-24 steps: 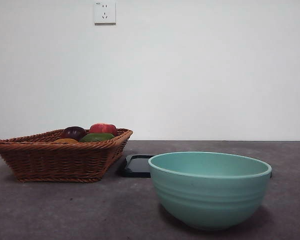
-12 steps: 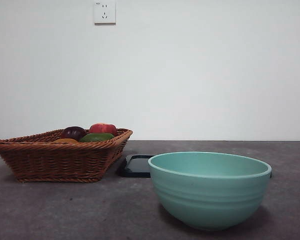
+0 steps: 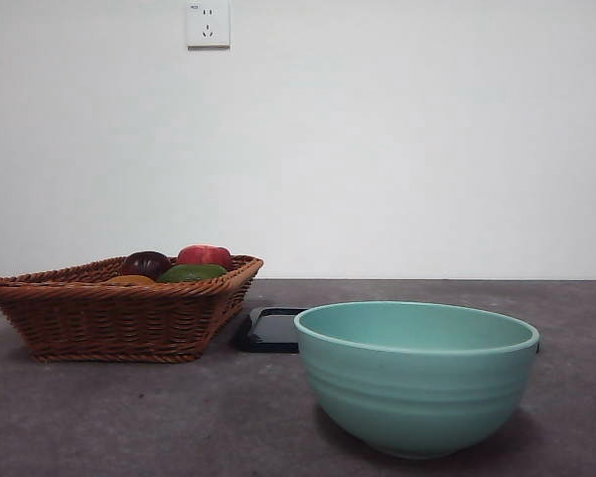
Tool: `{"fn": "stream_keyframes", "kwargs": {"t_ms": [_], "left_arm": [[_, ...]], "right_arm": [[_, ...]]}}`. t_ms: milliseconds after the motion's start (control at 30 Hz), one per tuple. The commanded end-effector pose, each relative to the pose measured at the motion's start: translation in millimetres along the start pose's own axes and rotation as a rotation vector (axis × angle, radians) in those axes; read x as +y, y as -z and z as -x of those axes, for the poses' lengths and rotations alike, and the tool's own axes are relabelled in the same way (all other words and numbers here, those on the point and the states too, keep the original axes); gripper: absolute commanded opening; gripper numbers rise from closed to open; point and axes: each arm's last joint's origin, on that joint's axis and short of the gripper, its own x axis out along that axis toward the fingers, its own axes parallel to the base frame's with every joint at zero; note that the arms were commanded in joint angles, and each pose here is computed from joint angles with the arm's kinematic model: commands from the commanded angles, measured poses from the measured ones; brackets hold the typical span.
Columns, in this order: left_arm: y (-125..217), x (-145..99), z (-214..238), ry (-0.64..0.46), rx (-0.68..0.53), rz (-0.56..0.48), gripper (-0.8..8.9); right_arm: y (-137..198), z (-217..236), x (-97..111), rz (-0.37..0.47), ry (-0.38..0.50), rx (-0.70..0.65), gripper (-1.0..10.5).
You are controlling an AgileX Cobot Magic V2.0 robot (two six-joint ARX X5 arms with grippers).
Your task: Pick up the wifruite, put it on the bowl, pick up the plate, put it on desk
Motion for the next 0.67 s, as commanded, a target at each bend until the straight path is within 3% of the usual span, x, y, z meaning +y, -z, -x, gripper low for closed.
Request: {"fn": "stream_keyframes", "kwargs": {"t_ms": [33,233,467,667], "left_arm": [[7.2,0.9,-2.0,-0.009,0.024,-0.004,0.19],[7.0,0.9,-1.9,-0.009,0.024,-0.004,0.19],[7.2,0.9,-2.0,-0.009,0.024,-0.004,0.18],[7.2,0.9,-2.0,-0.009,0.024,-0.004,0.19]], "right_arm": [[11.0,-22.9,-10.0,0.053,0.064,-0.158,0.2],[55.3,-60.2,-33.9,0.125,0.172,-0.198,0.2],[91.6,-76.9,-46.9,0.278,0.252,-0.113,0.2],[109.9,-80.9,-54.5,0.218,0.367,-0.079,0.2]]}}
